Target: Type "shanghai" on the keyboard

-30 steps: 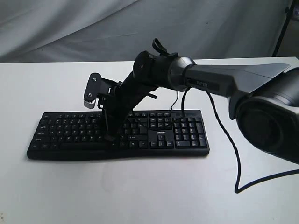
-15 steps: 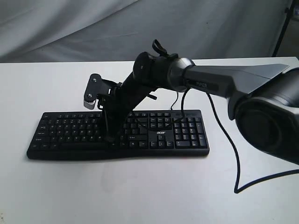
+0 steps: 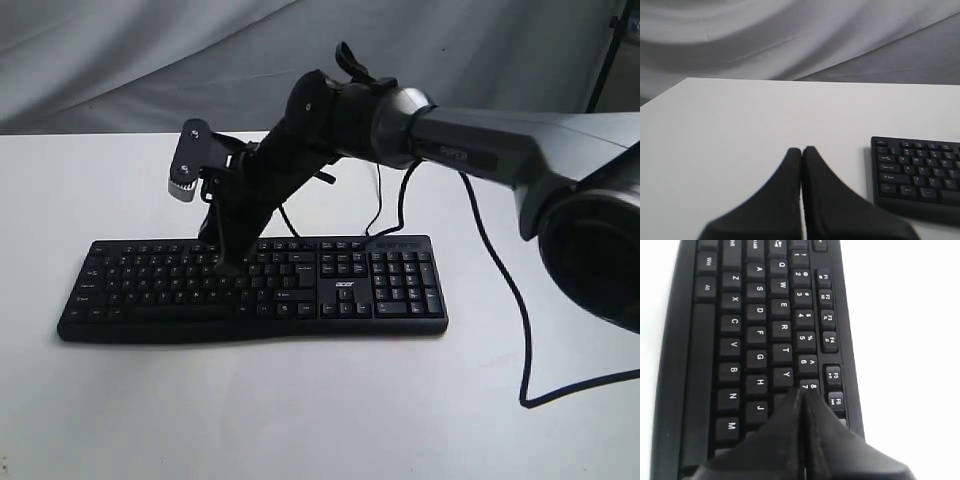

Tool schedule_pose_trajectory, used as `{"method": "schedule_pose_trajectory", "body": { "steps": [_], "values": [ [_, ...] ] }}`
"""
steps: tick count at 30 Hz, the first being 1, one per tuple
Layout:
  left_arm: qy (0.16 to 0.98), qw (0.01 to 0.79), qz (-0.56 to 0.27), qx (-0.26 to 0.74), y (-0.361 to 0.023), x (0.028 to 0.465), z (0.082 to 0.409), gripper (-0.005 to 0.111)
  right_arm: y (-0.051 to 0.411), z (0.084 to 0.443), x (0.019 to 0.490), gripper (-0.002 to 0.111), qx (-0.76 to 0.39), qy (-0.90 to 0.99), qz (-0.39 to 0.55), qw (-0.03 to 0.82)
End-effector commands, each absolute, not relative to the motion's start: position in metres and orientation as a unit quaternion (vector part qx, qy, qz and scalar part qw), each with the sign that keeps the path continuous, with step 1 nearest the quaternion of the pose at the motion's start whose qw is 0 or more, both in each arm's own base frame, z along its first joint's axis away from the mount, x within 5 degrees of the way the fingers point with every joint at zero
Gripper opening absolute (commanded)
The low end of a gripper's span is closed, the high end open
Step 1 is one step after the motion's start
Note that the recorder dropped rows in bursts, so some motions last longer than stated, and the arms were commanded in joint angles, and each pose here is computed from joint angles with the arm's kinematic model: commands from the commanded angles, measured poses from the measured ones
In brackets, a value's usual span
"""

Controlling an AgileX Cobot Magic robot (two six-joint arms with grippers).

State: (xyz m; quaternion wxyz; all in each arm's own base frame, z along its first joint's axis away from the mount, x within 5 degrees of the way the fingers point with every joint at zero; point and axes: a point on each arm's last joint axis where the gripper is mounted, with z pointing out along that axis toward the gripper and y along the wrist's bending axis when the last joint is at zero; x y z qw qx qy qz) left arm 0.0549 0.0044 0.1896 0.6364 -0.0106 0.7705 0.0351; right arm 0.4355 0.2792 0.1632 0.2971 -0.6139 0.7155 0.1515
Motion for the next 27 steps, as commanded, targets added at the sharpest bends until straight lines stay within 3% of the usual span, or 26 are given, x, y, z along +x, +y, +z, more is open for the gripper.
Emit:
{"method": "schedule_pose_trajectory", "body": {
  "steps": [1,12,27],
  "values": [
    [0.767,0.64,0.035,-0.012,0.004,0.055,0.189,0.001,0.278,0.174,0.435,0.0,-0.613,0.713,0.157,0.302],
    [0.767,0.64,0.035,-0.012,0.004,0.055,0.189,0.001,0.276,0.213,0.43,0.0,-0.603,0.706,0.155,0.337],
    [0.767,0.64,0.035,-0.012,0.004,0.055,0.189,0.001,0.255,0.325,0.396,0.0,-0.565,0.698,0.144,0.416]
  ]
}}
